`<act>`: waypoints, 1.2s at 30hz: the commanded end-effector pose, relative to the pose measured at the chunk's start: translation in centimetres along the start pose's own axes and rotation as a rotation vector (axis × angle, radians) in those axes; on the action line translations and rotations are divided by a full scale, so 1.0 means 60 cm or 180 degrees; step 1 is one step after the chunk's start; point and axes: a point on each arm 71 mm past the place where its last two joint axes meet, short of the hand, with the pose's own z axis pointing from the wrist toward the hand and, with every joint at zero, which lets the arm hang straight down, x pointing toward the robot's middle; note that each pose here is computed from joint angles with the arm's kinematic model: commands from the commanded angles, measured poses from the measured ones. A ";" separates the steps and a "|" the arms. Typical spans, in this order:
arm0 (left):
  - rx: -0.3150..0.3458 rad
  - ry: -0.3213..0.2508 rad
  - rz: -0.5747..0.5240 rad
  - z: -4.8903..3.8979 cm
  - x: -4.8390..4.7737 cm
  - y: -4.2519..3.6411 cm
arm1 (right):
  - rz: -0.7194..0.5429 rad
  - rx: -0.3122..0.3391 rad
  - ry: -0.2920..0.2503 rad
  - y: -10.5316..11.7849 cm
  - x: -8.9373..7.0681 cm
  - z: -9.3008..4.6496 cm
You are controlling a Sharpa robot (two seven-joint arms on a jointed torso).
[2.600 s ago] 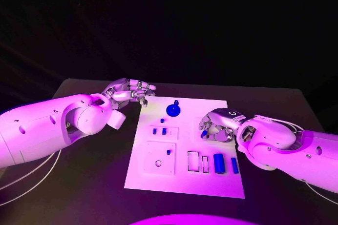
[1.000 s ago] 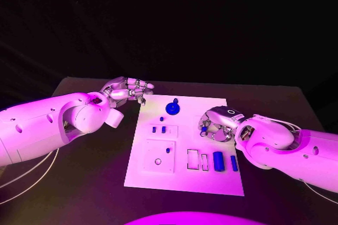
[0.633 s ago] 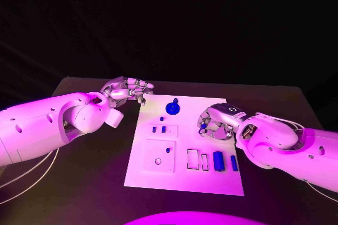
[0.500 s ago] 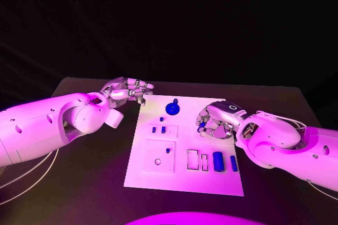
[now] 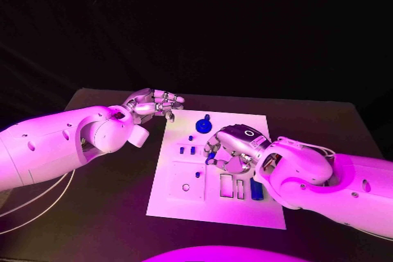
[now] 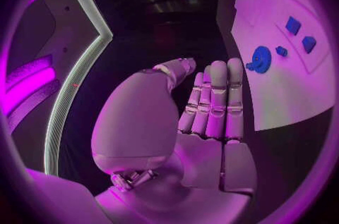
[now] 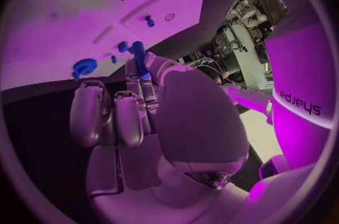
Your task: Assemble the parts on the task board
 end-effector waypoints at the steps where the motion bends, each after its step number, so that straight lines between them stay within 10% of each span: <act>1: 0.0032 0.0042 -0.0008 0.003 0.004 -0.002 | -0.0013 -0.0187 -0.0003 0.021 0.014 0.009; 13: 0.0041 0.0059 -0.0018 0.013 0.012 -0.002 | 0.0174 -0.0455 0.0147 0.072 0.087 0.038; 36: 0.0027 0.0086 -0.0024 0.017 0.016 -0.001 | 0.0119 -0.0367 0.0338 0.070 0.129 0.051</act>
